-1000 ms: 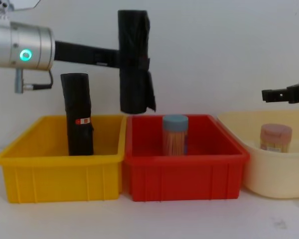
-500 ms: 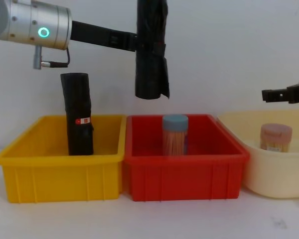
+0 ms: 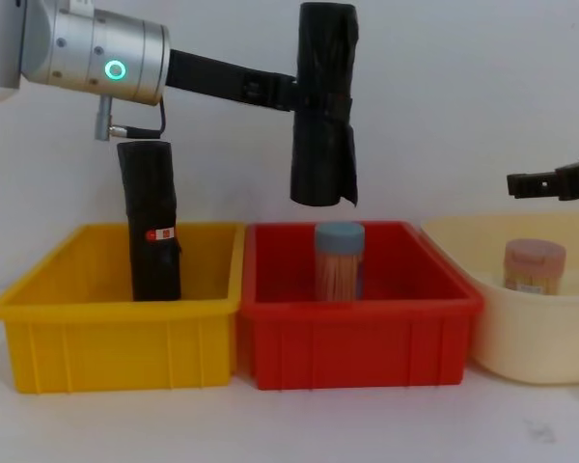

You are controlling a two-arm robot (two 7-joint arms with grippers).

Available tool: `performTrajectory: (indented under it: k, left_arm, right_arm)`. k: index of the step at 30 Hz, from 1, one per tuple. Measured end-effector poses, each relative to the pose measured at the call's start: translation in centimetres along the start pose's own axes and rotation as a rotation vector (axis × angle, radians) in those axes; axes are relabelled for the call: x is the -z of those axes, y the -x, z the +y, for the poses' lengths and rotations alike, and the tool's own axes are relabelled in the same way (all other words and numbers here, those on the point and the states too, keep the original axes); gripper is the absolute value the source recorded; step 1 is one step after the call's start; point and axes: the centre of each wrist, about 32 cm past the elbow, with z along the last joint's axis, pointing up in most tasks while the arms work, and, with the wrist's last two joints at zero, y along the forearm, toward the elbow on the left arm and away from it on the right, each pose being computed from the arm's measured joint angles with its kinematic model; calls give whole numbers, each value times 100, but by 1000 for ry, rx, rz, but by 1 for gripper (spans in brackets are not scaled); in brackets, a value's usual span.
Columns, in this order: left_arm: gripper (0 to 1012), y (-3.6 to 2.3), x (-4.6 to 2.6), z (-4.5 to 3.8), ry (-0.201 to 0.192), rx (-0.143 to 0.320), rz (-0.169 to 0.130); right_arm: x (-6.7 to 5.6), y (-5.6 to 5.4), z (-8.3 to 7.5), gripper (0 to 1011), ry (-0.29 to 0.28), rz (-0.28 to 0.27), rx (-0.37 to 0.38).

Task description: Pick up the garbage bag with the one hand and transfer it to the other hand.

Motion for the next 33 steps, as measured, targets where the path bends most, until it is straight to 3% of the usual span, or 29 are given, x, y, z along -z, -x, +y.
performTrajectory:
  k: [12, 23, 33]
  left_arm:
    - [482, -3, 7, -70, -6, 29, 8]
    - [482, -4, 10, -98, -9, 40, 11]
    - [482, -4, 11, -107, -9, 44, 12]
  right_arm:
    - [-39, -11, -18, 999, -16, 8, -51]
    - [-139, -42, -84, 999, -39, 33, -175]
    - [-167, -31, -142, 999, -19, 44, -310]
